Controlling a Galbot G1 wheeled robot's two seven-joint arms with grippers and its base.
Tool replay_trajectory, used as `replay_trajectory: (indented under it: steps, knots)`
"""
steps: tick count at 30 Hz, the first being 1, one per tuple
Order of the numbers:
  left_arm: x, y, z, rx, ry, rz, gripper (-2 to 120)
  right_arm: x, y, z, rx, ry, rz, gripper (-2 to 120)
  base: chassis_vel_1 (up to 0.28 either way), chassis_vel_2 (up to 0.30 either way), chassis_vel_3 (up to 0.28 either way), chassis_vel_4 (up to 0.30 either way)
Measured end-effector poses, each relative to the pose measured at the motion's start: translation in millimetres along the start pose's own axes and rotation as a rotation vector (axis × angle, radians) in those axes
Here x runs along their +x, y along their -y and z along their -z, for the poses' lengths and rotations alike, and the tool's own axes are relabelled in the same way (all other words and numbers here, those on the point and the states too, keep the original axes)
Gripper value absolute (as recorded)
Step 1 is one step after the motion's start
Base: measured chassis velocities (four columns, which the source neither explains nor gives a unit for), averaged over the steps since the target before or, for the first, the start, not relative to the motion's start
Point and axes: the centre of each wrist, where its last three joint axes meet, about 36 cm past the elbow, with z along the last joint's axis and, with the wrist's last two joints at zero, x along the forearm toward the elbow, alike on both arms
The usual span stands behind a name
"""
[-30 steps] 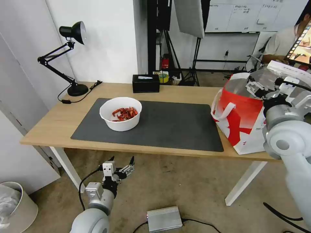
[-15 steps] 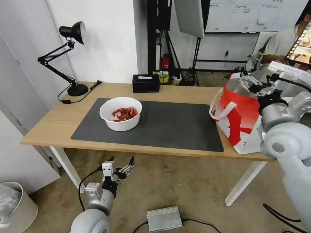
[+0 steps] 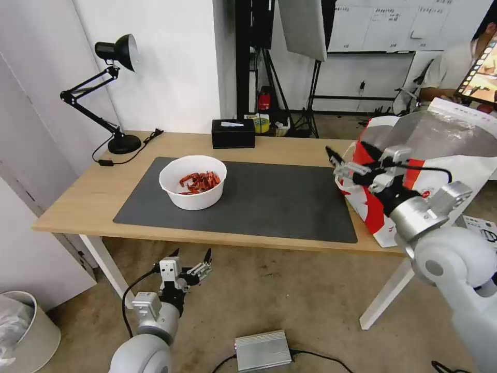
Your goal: Pick up the trash from the table and place it into the takeout bag.
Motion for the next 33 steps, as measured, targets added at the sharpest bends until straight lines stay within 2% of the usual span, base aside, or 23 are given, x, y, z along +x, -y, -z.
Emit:
replay_trajectory:
  steps: [1, 3, 7, 10, 13, 17, 19, 33]
  knots:
    - [0.0, 0.0, 0.0, 0.000, 0.000, 0.000, 100, 0.0, 0.0, 0.0, 0.000, 0.000, 0.000, 100, 0.000, 0.000, 0.000, 0.000]
    - [0.3, 0.1, 1.0, 0.002, 0.004, 0.001, 100, 8.9, -12.3, -11.9, 0.002, -0.076, -0.004, 100, 0.000, 0.000, 0.000, 0.000]
    - [0.2, -1.0, 3.0, 0.003, 0.008, -0.012, 100, 17.4, -22.9, -25.9, -0.010, -0.151, -0.014, 100, 0.000, 0.000, 0.000, 0.000]
    - [0.2, -1.7, 3.4, 0.004, 0.009, -0.014, 100, 20.7, -26.9, -32.4, -0.010, -0.173, -0.026, 100, 0.000, 0.000, 0.000, 0.000]
    - [-0.7, -2.8, 4.3, 0.004, 0.011, -0.015, 100, 32.5, -42.3, -48.8, -0.005, -0.222, -0.092, 100, 0.000, 0.000, 0.000, 0.000]
    - [-1.8, -3.3, 4.3, 0.004, 0.011, -0.015, 100, 38.0, -48.9, -53.0, -0.005, -0.241, -0.123, 100, 0.000, 0.000, 0.000, 0.000]
    - [-2.9, -3.2, 4.2, 0.005, 0.011, -0.016, 100, 47.2, -56.9, -56.5, -0.007, -0.283, -0.140, 100, 0.000, 0.000, 0.000, 0.000]
    - [-3.8, -6.7, 5.6, -0.003, 0.012, -0.014, 100, 60.1, -64.9, -68.2, -0.023, -0.417, -0.135, 100, 0.000, 0.000, 0.000, 0.000]
